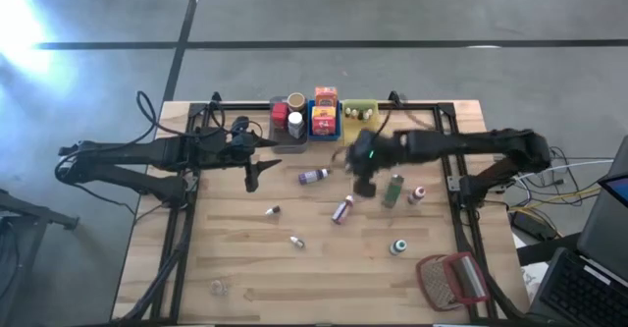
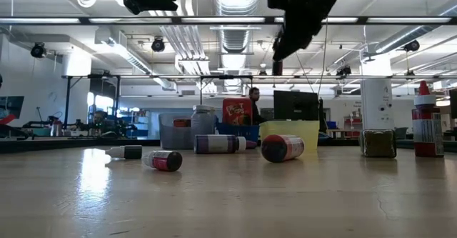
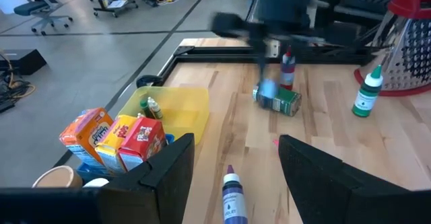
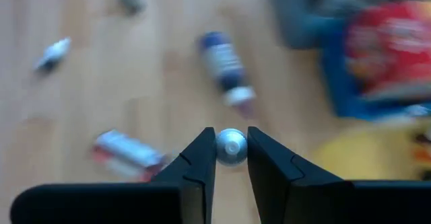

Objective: Pick & Place Kitchen Items
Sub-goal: Put the right small pink food coloring bottle into the yellow bin

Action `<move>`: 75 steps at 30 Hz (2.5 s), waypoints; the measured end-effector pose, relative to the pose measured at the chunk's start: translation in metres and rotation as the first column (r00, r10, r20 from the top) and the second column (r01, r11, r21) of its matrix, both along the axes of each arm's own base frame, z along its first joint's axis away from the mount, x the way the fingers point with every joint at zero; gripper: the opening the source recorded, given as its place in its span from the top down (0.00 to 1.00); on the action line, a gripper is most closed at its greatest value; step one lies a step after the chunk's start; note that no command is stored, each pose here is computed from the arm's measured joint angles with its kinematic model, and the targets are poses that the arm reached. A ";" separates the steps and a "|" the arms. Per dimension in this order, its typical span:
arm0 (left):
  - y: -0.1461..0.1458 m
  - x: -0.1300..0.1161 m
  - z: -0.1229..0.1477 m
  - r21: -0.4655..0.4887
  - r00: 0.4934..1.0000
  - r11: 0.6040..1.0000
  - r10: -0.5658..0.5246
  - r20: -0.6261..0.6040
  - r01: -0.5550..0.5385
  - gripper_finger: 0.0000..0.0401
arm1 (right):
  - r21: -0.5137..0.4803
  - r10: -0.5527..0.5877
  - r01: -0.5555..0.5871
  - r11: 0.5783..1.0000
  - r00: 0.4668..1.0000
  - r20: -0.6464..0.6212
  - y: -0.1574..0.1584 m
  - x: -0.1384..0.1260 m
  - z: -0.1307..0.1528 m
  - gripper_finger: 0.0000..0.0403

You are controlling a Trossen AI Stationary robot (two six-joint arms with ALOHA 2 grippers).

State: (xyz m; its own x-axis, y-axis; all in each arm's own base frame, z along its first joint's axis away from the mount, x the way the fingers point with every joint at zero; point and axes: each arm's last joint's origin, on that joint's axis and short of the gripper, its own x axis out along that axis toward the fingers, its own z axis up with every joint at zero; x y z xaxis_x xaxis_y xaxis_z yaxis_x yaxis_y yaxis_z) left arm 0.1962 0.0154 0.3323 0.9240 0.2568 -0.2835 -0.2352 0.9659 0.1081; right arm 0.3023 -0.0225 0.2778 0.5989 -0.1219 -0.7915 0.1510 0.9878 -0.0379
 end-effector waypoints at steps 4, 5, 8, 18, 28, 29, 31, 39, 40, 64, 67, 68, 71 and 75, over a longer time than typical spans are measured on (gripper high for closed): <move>0.000 0.000 0.000 0.000 1.000 1.000 0.000 0.000 0.000 0.44 | -0.002 -0.182 0.183 0.983 0.981 0.073 -0.050 -0.023 0.001 0.83; 0.000 0.000 0.000 0.000 1.000 1.000 0.000 0.001 0.000 0.44 | 0.003 -0.234 0.235 0.972 0.968 0.091 -0.063 -0.028 0.001 0.83; 0.000 0.000 0.000 0.000 1.000 1.000 0.000 0.001 0.000 0.44 | 0.020 -0.377 0.378 0.926 0.918 0.124 -0.098 -0.041 -0.002 0.81; 0.000 0.000 0.000 0.000 1.000 1.000 0.000 0.001 0.000 0.44 | 0.047 -0.473 0.470 0.881 0.873 0.118 -0.155 -0.036 -0.027 0.83; 0.000 0.000 0.000 0.000 1.000 1.000 0.000 0.001 0.000 0.44 | 0.018 -0.484 0.483 0.875 0.874 0.045 -0.176 -0.006 -0.056 0.84; 0.000 0.000 0.000 0.000 1.000 1.000 0.000 0.001 0.000 0.44 | 0.000 -0.495 0.496 0.869 0.868 0.032 -0.178 -0.006 -0.059 0.84; 0.000 0.000 0.000 0.000 1.000 1.000 0.000 0.001 0.000 0.44 | -0.025 -0.511 0.511 0.859 0.860 0.012 -0.180 -0.005 -0.066 0.84; 0.000 0.000 0.000 0.000 1.000 1.000 0.000 0.000 0.000 0.44 | -0.010 -0.577 0.577 0.817 0.817 0.010 -0.192 -0.005 -0.080 0.80; 0.000 0.000 0.000 0.000 1.000 1.000 0.000 0.001 0.000 0.44 | -0.002 -0.589 0.589 0.808 0.808 0.014 -0.193 -0.005 -0.081 0.80; 0.000 0.000 0.000 0.000 1.000 1.000 0.000 0.001 0.000 0.44 | 0.050 -0.694 0.693 0.720 0.717 0.056 -0.191 -0.009 -0.105 0.84; 0.000 0.000 0.000 0.000 1.000 1.000 0.000 0.001 0.000 0.44 | 0.048 -0.687 0.685 0.727 0.725 0.050 -0.191 -0.010 -0.107 0.81; 0.000 0.000 0.000 0.000 1.000 1.000 0.000 0.001 0.000 0.44 | 0.046 -0.684 0.683 0.729 0.728 0.049 -0.191 -0.010 -0.107 0.80; 0.000 0.000 0.000 0.000 1.000 1.000 0.000 0.001 0.000 0.44 | 0.044 -0.682 0.681 0.731 0.729 0.050 -0.190 -0.010 -0.107 0.79; 0.000 0.000 0.000 0.000 1.000 1.000 0.000 0.001 0.000 0.44 | 0.057 -0.674 0.671 0.739 0.738 0.048 -0.190 -0.009 -0.107 0.81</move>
State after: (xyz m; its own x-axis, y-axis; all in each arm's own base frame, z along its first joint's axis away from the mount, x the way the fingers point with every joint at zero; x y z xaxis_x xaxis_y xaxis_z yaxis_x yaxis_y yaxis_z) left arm 0.1962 0.0154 0.3324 0.9241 0.2570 -0.2827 -0.2355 0.9658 0.1081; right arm 0.2931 -0.2127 0.1706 0.4181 -0.4858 -0.7676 0.7772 0.6287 0.0255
